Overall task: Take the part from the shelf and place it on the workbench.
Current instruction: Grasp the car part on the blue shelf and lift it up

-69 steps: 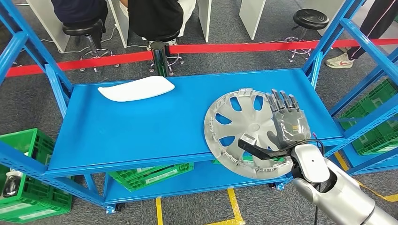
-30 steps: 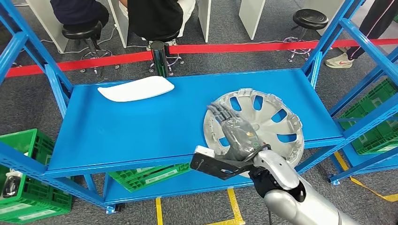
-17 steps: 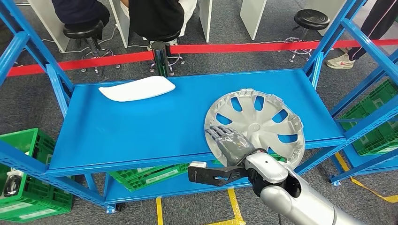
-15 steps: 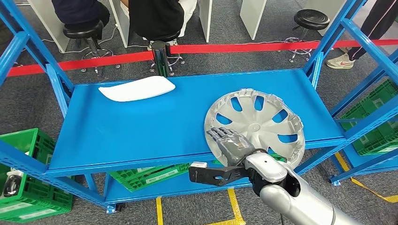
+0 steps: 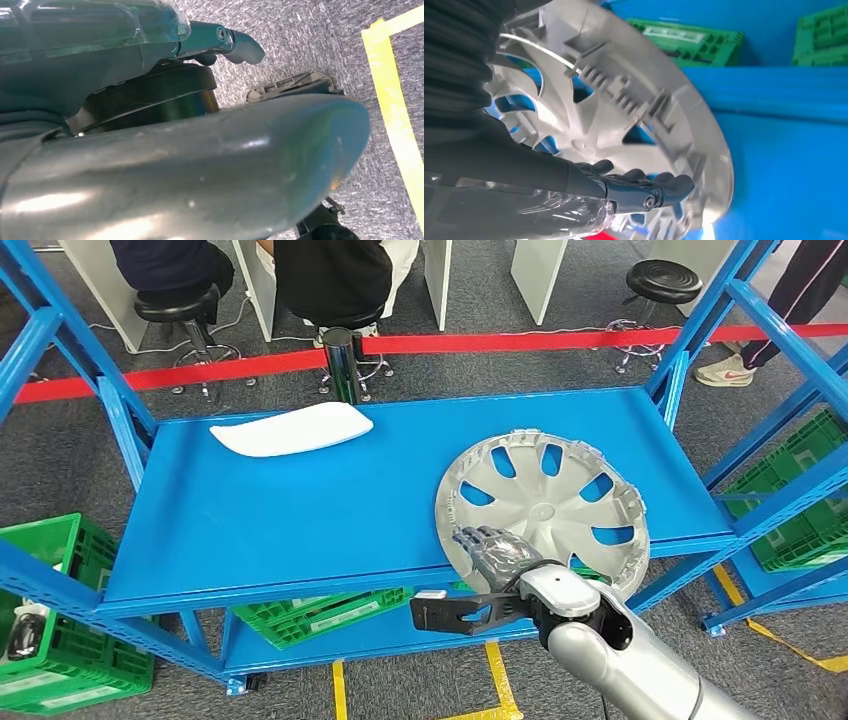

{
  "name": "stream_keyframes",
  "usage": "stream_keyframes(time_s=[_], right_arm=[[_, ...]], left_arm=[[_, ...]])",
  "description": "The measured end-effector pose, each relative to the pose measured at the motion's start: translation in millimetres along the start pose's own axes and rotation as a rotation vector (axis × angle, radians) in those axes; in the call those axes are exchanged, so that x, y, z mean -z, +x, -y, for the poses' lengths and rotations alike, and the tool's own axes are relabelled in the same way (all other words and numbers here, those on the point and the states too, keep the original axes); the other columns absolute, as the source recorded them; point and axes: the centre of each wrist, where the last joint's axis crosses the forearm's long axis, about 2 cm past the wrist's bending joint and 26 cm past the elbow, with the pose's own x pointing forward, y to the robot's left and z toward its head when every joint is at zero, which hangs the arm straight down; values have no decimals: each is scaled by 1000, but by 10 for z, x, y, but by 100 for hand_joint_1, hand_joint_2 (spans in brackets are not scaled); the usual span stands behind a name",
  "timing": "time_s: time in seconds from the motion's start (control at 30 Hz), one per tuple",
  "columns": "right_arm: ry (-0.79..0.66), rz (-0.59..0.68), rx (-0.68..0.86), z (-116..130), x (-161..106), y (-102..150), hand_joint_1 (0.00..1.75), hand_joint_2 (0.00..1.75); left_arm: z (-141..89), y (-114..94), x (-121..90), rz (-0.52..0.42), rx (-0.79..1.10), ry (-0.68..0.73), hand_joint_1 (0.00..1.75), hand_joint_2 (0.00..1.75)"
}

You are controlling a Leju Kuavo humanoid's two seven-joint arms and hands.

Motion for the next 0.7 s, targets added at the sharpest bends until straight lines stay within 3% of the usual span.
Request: stream_keyframes(time_s=[0.7], right_arm=[[61,-65,-25,70,258,-30,0,175]], left_arm=[[-3,1,0,6,-24,-1,0,0]])
